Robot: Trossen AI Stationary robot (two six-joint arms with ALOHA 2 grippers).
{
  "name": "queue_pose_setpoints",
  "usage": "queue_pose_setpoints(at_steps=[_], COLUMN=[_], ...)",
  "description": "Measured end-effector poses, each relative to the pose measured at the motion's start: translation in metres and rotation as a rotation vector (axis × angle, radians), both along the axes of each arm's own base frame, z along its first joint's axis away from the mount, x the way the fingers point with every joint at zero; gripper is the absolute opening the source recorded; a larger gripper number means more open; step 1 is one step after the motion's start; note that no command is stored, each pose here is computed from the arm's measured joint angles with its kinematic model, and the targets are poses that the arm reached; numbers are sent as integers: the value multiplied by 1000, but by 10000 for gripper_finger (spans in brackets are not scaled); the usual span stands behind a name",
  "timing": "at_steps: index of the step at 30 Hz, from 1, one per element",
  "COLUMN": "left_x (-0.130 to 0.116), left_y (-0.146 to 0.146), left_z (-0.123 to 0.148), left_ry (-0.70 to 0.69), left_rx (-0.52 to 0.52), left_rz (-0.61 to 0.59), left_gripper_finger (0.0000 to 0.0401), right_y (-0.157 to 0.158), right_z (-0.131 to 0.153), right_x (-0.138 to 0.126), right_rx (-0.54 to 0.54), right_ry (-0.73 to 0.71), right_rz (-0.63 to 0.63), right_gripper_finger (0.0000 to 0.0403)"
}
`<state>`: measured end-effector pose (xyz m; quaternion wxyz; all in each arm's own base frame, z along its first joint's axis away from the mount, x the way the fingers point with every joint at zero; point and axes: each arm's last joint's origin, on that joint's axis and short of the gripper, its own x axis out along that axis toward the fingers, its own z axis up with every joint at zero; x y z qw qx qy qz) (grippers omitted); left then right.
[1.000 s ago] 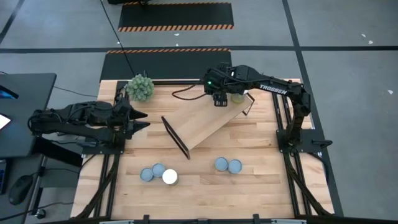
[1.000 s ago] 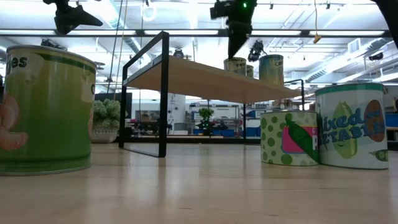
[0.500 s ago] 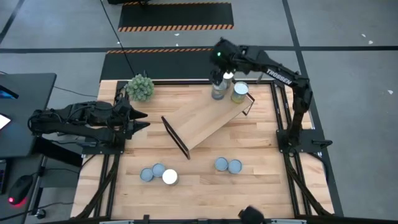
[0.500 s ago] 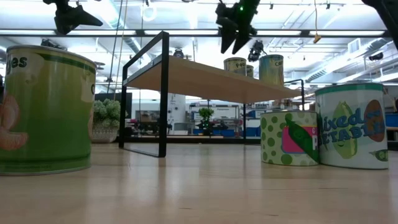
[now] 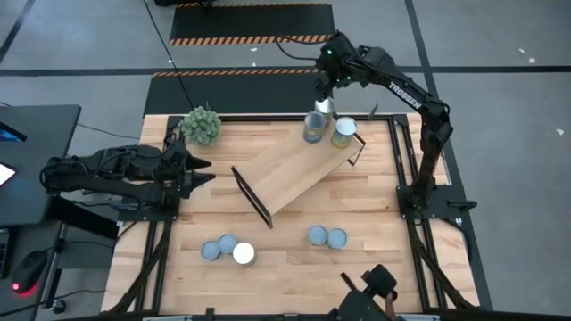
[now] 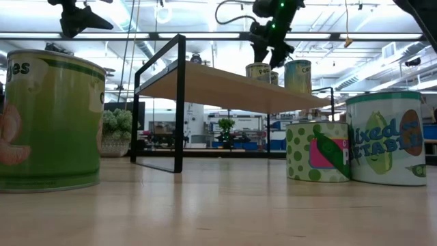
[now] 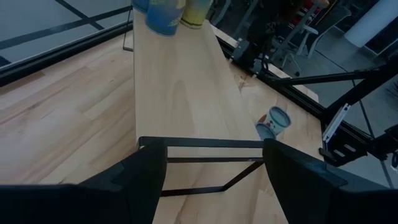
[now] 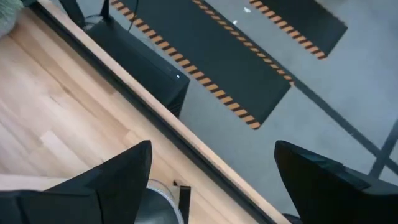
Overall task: Pick and place cans onto a shelf
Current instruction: Adjust the canned peaches on the shelf
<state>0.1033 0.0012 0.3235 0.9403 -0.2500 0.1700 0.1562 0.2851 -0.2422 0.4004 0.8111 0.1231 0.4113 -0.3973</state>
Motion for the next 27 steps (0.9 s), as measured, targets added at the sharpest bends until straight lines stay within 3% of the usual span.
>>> queue_pose_setpoints(at_steps=[15, 27], left_x=[0, 0], left_y=[0, 0], left_z=[0, 0], left_ry=[0, 0], left_rx=[4, 4], left_rz=[8, 8], left_gripper_finger=[270, 270], right_y=[-15, -11], right_z=[-29, -32], right_x=[11, 7], right_rx=[92, 133], right_ry=[72, 134], right_rz=[35, 51], right_gripper_finger=[347, 347])
